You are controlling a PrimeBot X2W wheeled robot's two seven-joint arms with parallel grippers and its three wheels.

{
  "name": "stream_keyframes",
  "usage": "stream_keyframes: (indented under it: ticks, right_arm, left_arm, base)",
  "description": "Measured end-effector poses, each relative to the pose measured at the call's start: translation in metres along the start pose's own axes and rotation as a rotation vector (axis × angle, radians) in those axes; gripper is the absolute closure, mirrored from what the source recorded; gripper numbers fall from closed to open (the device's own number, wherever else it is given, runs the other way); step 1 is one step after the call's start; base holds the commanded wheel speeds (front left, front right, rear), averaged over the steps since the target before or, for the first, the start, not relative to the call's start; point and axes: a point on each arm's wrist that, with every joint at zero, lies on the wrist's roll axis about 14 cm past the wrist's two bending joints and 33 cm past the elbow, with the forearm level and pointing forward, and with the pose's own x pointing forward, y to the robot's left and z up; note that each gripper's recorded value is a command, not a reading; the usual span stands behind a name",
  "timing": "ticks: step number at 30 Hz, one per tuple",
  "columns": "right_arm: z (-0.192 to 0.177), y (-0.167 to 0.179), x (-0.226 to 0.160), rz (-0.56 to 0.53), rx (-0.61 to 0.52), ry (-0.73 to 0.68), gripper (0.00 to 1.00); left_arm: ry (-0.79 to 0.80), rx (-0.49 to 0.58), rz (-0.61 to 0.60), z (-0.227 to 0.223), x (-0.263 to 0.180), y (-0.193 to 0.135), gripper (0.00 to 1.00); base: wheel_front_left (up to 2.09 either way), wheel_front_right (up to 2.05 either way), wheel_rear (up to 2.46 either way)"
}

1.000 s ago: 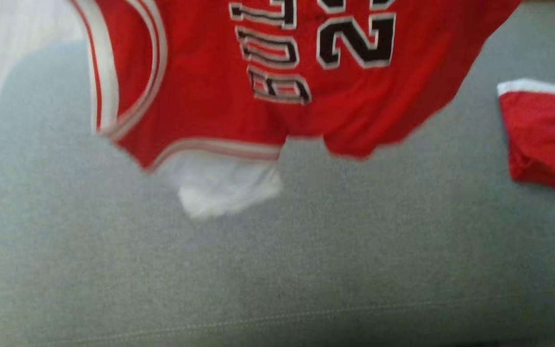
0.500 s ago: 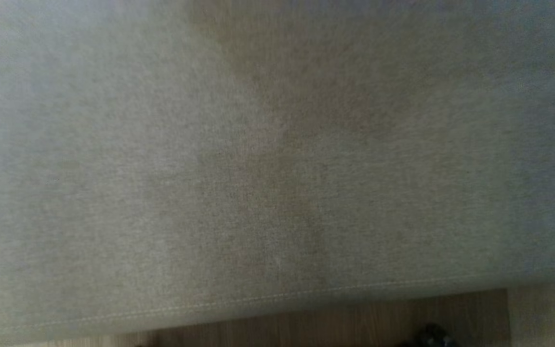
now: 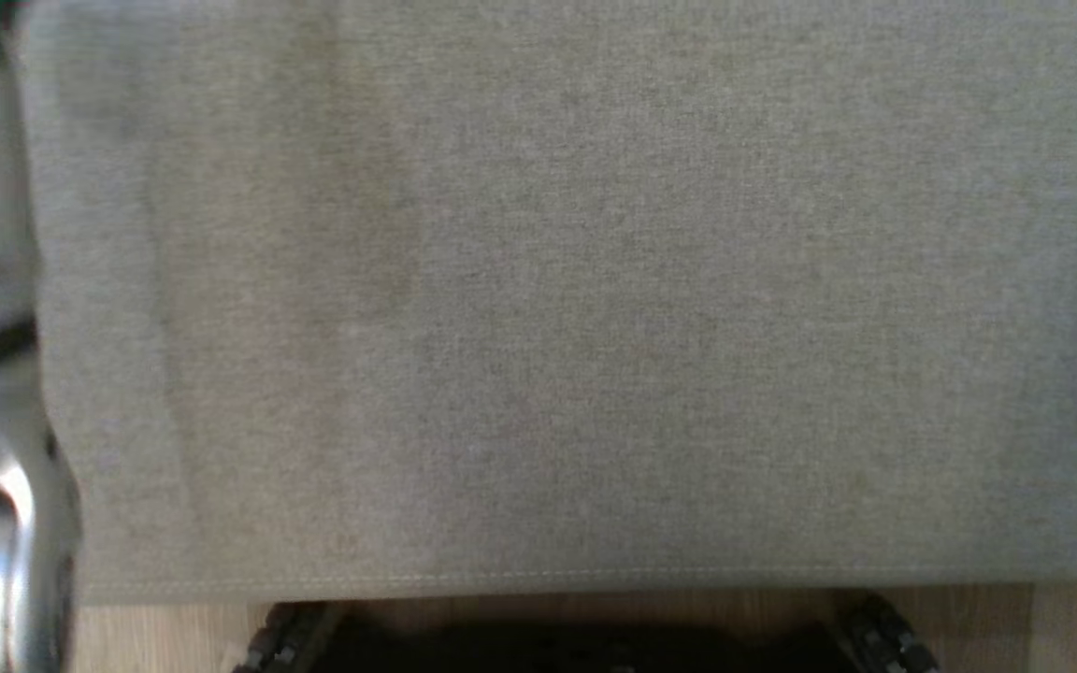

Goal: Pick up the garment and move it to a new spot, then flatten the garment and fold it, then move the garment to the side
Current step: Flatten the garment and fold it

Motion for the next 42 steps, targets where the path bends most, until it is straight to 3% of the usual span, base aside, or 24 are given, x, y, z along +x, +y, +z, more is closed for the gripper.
stream_keyframes:
  ticks: [6, 14, 26, 35, 42]
  right_arm:
    - [-0.011, 0.000, -0.029, -0.004, 0.087, 0.086, 1.00]
    - [-0.040, 0.014, -0.119, 0.029, 0.164, 0.270, 1.00]
    - [-0.039, -0.023, -0.239, -0.099, 0.275, 0.241, 1.00]
    - [-0.040, -0.026, -0.301, -0.136, 0.310, 0.259, 1.00]
    - [-0.024, -0.015, -0.285, -0.097, 0.276, 0.277, 1.00]
  left_arm:
    - [0.038, -0.103, -0.015, 0.003, -0.046, -0.016, 1.00]
    - [0.303, -0.259, 0.041, -0.029, -0.178, -0.028, 1.00]
    - [0.346, -0.429, 0.149, 0.024, -0.297, -0.068, 1.00]
    - [0.355, -0.487, 0.215, 0.044, -0.317, -0.072, 1.00]
    - [0.338, -0.463, 0.191, 0.036, -0.272, -0.066, 1.00]
  base:
    - [0.00, 0.00, 0.00]
    - [0.00, 0.00, 0.00]
    - [0.00, 0.00, 0.00]
    - [0.00, 0.00, 0.00]
    - [0.00, 0.00, 0.00]
